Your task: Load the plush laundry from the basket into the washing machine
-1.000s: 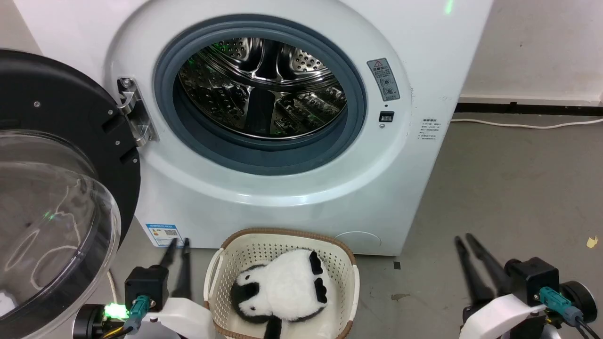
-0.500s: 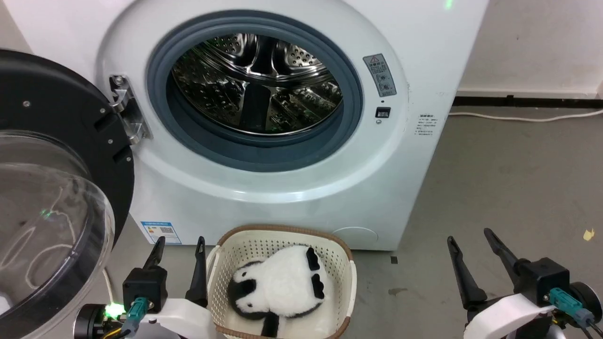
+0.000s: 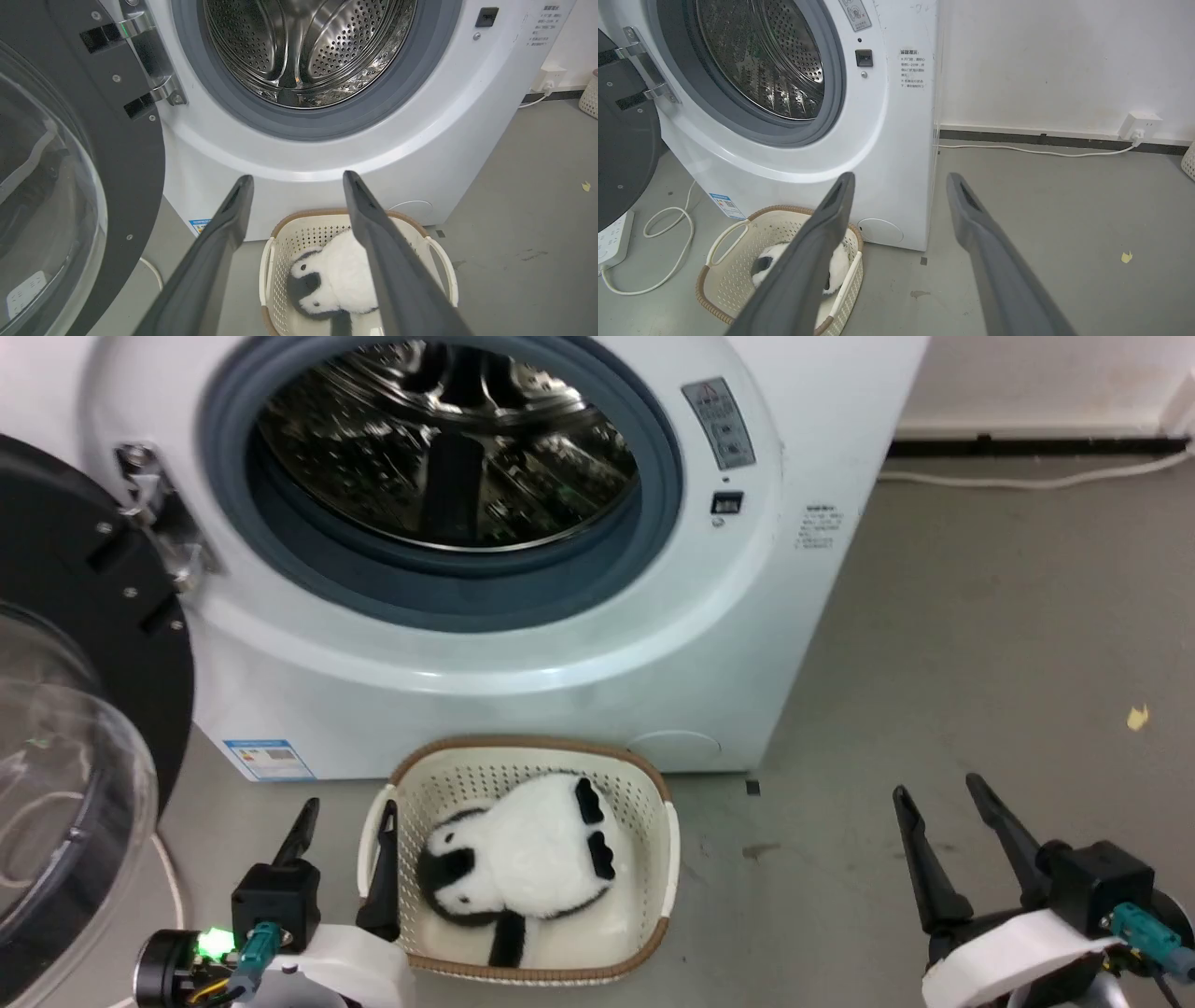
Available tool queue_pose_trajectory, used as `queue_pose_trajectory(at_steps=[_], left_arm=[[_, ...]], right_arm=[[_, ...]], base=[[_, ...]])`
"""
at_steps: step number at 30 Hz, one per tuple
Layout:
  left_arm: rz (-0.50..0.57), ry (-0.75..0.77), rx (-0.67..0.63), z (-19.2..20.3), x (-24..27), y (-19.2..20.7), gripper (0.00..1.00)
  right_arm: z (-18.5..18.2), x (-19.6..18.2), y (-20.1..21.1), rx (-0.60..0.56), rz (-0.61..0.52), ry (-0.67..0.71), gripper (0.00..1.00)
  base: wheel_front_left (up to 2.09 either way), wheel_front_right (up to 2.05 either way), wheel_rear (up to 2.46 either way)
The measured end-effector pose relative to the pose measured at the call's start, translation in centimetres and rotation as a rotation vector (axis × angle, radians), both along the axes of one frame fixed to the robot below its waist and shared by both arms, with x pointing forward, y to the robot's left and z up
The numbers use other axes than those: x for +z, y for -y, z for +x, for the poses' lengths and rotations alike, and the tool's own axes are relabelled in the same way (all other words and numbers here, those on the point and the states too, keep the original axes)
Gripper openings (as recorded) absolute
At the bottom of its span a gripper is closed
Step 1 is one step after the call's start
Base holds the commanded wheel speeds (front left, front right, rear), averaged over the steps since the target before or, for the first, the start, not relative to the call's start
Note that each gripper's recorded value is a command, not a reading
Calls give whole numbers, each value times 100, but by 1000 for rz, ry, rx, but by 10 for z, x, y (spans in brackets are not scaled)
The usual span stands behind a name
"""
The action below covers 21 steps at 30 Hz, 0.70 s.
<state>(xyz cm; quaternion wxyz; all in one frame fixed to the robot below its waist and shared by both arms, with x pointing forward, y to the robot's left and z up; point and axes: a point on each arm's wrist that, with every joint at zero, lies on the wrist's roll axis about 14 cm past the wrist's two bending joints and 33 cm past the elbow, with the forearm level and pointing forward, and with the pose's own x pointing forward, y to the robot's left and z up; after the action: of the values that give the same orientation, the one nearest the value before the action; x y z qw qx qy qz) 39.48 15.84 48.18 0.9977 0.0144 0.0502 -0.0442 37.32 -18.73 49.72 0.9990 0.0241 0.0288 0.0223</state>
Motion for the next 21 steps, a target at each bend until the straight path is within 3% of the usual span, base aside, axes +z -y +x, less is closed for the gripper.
queue_pose_trajectory(at_steps=[21], left_arm=[[48, -182, -144, 48, -76, 17, 100]], right_arm=[[17, -30, 25, -88, 81, -54, 100]], base=[[0, 0, 0]])
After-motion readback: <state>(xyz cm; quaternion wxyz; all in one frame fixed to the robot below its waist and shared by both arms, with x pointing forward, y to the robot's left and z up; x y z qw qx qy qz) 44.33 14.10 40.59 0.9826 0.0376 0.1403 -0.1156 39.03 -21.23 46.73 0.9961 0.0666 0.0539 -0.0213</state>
